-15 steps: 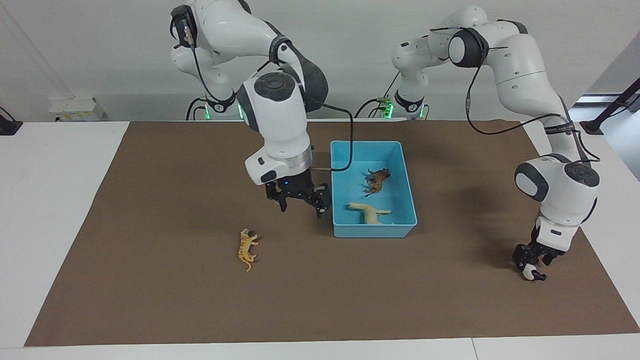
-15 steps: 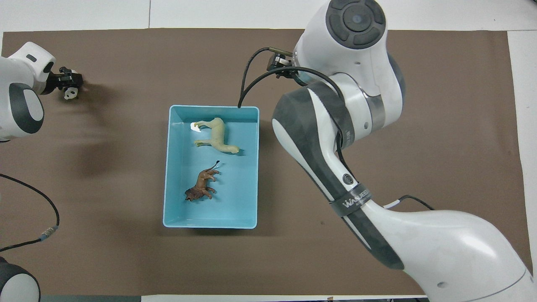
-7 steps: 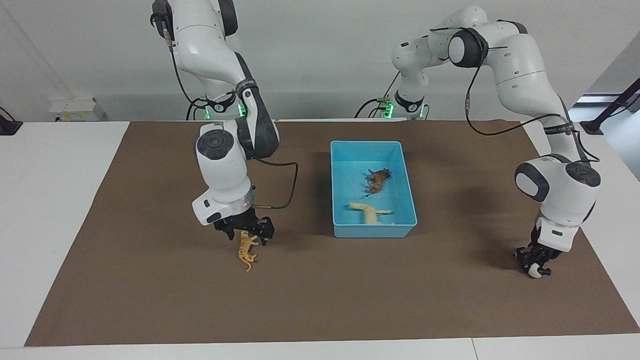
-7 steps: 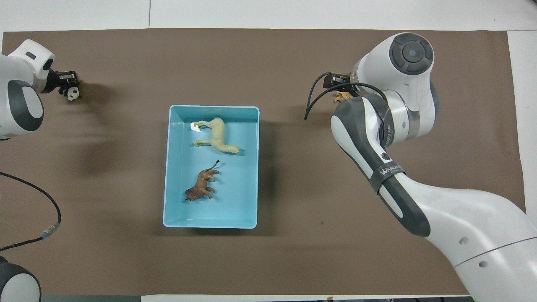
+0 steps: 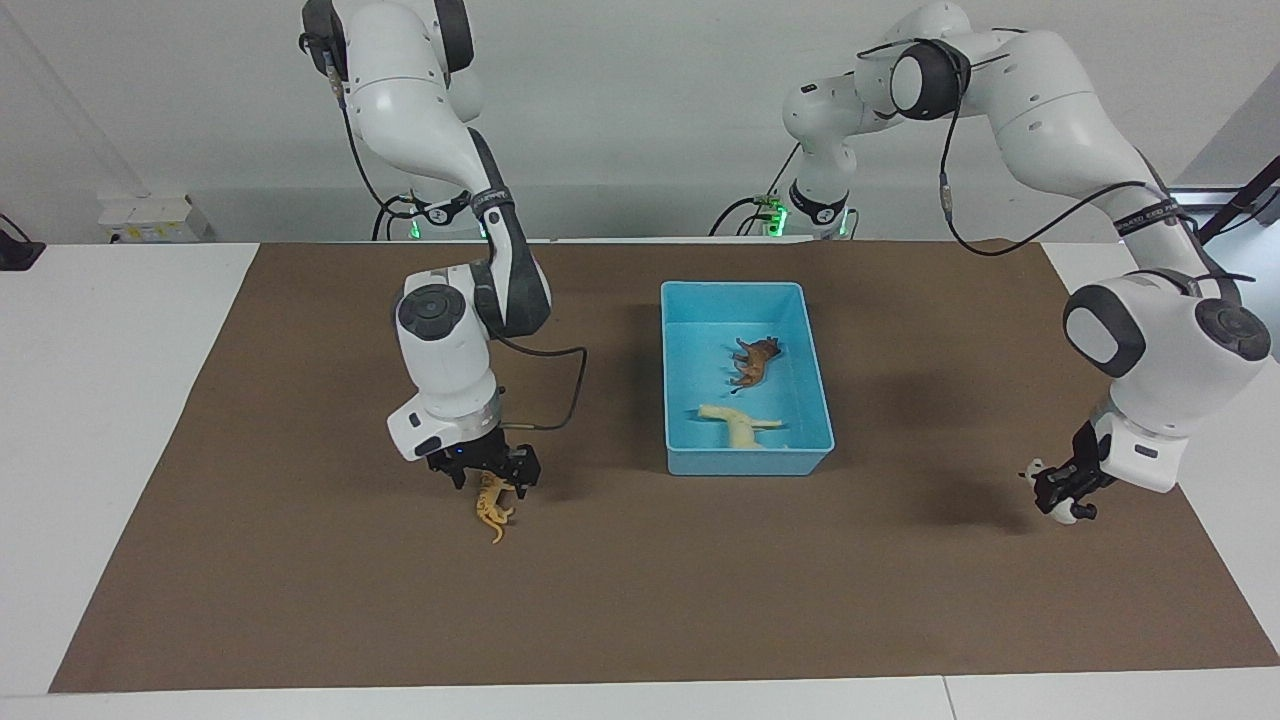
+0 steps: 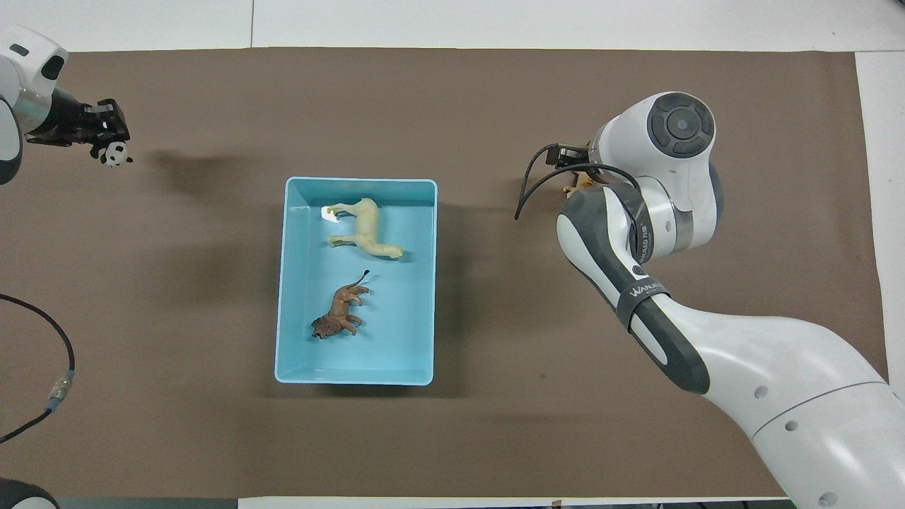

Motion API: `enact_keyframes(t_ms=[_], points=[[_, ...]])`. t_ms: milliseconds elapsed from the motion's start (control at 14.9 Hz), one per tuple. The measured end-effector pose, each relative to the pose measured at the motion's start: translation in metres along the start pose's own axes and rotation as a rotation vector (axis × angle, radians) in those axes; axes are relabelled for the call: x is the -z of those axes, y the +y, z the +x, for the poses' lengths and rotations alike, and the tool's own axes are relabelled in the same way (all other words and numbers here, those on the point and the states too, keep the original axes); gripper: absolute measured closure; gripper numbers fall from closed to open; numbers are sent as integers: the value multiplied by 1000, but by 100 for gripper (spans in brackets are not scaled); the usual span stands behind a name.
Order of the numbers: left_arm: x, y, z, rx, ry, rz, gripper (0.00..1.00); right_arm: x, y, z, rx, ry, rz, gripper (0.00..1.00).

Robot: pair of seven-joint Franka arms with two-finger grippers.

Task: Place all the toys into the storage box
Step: 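Grasp the tiger with the right gripper while the left gripper lifts the panda, then lower the panda into the blue box and open the left gripper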

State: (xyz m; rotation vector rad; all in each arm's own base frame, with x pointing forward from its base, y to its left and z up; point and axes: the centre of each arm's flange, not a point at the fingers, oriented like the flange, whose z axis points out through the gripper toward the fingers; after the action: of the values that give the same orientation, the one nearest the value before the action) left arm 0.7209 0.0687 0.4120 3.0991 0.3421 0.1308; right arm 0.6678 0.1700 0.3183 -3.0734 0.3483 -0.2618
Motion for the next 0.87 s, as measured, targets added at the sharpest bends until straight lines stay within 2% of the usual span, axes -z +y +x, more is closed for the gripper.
enact_keyframes(t_ms=[202,336,538,673,874], points=[[53,82,-45,95,-92,5,59,-6,2,0,0,1,-3,0],[59,153,-85,171,-132,6,59,-12,6,2,-5,7,-3,0],[37,247,-164,208,-191,58,59,-27,12,3,-13,16,-4,0],[18,290,-218,225,-210,94,59,-35,15,2,-14,11,-9,0],[-1,311,-274,201,-228,131,59,-38,12,-1,8,6,-10,0]])
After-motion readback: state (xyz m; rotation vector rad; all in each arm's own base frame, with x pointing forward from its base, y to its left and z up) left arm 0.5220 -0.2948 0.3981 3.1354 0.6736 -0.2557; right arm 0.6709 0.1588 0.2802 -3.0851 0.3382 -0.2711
